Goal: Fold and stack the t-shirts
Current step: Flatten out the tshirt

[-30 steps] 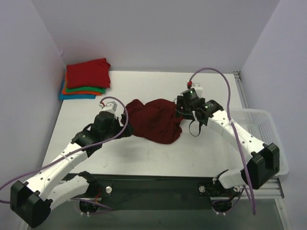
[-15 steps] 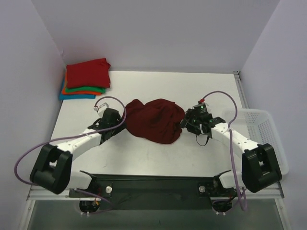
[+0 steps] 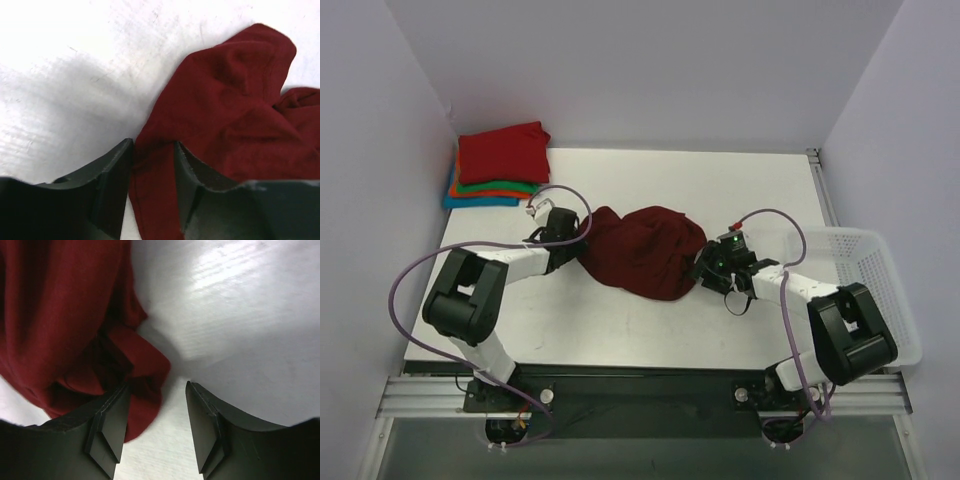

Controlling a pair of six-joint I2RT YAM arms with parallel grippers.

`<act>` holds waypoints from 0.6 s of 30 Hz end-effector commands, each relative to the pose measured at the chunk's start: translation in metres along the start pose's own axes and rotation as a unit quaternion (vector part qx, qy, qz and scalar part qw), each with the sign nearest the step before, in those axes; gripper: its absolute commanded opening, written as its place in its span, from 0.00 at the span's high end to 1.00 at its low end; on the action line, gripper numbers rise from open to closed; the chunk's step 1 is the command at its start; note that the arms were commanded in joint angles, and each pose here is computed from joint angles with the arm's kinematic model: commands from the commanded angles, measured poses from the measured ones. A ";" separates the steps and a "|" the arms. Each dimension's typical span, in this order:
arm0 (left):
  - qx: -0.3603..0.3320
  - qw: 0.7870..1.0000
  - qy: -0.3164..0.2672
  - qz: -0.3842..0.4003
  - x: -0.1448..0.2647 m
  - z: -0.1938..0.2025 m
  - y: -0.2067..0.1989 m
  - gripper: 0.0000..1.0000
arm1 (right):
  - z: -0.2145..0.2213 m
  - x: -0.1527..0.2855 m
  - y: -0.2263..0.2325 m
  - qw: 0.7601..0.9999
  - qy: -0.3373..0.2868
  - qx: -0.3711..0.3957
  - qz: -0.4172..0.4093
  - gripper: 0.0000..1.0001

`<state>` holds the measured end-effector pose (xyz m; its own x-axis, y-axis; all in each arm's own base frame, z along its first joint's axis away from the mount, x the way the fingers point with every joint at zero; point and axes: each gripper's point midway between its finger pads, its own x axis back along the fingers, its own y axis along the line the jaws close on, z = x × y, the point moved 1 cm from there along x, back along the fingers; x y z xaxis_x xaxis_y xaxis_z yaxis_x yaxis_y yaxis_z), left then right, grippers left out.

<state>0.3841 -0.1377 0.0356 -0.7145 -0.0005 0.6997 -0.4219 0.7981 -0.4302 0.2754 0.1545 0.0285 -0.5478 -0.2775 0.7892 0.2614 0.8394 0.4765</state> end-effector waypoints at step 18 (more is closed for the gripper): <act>0.001 0.982 -0.133 0.132 0.148 -0.117 -0.071 1.00 | -0.095 0.117 0.030 0.982 -0.175 0.048 0.050 1.00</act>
<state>0.3755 -0.1340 0.1614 -0.8473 0.0576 0.5279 -0.2853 0.7891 -0.5440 0.3000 0.1383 0.1232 -0.7117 -0.1794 0.6792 0.2303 0.8538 0.4669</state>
